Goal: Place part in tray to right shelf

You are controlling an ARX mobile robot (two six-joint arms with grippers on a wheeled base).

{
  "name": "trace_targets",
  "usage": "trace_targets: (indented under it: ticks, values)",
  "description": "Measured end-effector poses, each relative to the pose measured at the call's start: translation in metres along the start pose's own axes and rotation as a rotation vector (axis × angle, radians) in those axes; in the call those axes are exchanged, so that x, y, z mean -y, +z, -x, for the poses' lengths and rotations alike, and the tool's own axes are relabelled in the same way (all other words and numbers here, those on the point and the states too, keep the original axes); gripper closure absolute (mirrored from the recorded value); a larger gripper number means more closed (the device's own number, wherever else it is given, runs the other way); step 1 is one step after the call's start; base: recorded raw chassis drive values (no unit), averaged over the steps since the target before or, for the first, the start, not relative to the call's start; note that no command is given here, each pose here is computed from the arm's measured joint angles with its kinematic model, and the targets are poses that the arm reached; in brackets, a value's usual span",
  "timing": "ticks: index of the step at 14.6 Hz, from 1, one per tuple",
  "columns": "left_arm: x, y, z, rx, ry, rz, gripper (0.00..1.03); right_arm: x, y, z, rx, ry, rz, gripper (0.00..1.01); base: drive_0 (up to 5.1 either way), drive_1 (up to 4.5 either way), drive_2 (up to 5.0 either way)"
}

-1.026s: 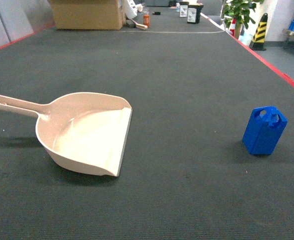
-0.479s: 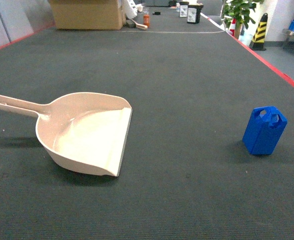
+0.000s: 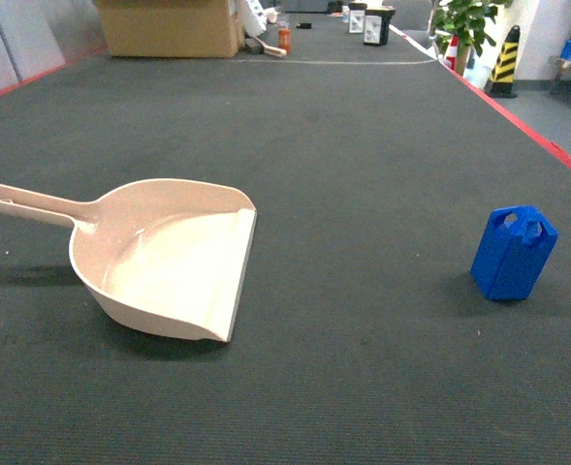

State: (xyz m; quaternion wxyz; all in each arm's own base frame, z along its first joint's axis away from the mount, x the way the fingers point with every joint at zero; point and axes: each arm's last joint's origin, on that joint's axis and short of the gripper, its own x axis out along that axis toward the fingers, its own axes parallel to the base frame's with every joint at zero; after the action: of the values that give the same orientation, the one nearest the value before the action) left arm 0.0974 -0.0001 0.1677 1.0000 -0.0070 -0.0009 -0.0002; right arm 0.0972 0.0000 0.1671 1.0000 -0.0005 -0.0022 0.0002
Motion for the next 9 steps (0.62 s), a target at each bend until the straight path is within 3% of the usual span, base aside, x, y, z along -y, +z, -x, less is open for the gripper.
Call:
trace_targets:
  ticks: [9]
  values:
    - [0.0000,-0.0001,0.0000,0.000,0.000,0.000,0.05,0.0000,0.0000,0.0000,0.000,0.000,0.000,0.03,0.0,0.00,0.0]
